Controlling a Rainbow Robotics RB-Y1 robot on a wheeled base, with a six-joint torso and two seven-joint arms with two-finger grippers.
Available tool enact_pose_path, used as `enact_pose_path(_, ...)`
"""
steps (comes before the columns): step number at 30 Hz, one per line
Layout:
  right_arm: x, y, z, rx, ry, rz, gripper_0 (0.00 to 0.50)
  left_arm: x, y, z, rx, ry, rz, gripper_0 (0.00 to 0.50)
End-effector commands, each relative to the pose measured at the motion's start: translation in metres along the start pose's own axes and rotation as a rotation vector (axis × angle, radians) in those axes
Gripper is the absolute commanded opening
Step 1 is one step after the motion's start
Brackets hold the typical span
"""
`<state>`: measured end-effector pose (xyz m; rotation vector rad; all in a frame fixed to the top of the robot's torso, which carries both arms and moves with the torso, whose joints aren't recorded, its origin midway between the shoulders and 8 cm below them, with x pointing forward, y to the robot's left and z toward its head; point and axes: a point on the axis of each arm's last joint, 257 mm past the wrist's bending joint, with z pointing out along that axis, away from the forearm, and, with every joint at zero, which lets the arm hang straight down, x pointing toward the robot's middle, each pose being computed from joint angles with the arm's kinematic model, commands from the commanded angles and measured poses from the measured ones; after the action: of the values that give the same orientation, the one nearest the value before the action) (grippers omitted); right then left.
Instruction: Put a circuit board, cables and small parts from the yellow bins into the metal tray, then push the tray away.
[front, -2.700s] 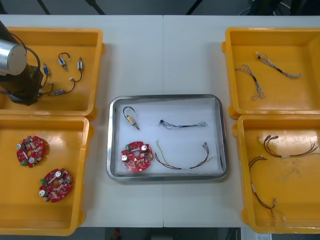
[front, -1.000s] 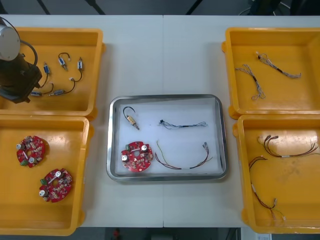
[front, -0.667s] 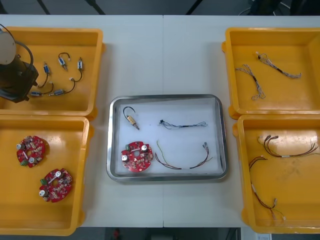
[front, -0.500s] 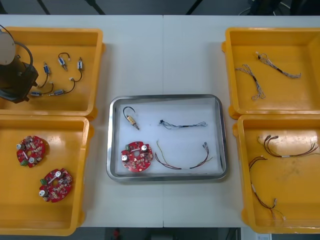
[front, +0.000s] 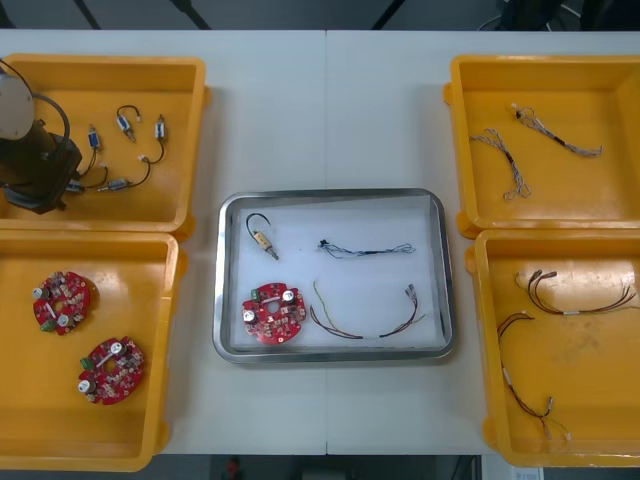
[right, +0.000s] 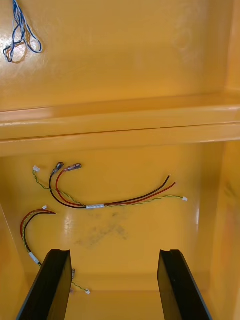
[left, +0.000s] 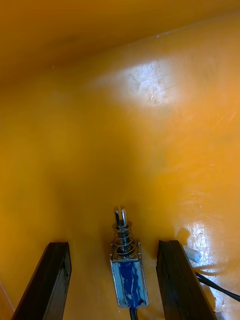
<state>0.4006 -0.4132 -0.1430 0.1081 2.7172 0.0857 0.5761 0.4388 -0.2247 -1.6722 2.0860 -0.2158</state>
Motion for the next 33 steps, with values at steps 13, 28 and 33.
enact_pose_path(13,-0.01,-0.016,-0.017,0.04,-0.036,0.012,0.5,-0.008,-0.011,-0.008,0.02,-0.02,-0.082,0.048)
enact_pose_path(28,-0.01,-0.016,-0.017,0.04,-0.036,0.012,0.5,-0.009,-0.013,-0.009,0.025,-0.027,-0.074,0.0)
enact_pose_path(33,-0.01,-0.016,-0.017,0.04,-0.036,0.012,0.5,-0.018,-0.02,-0.014,0.042,-0.05,-0.062,0.0)
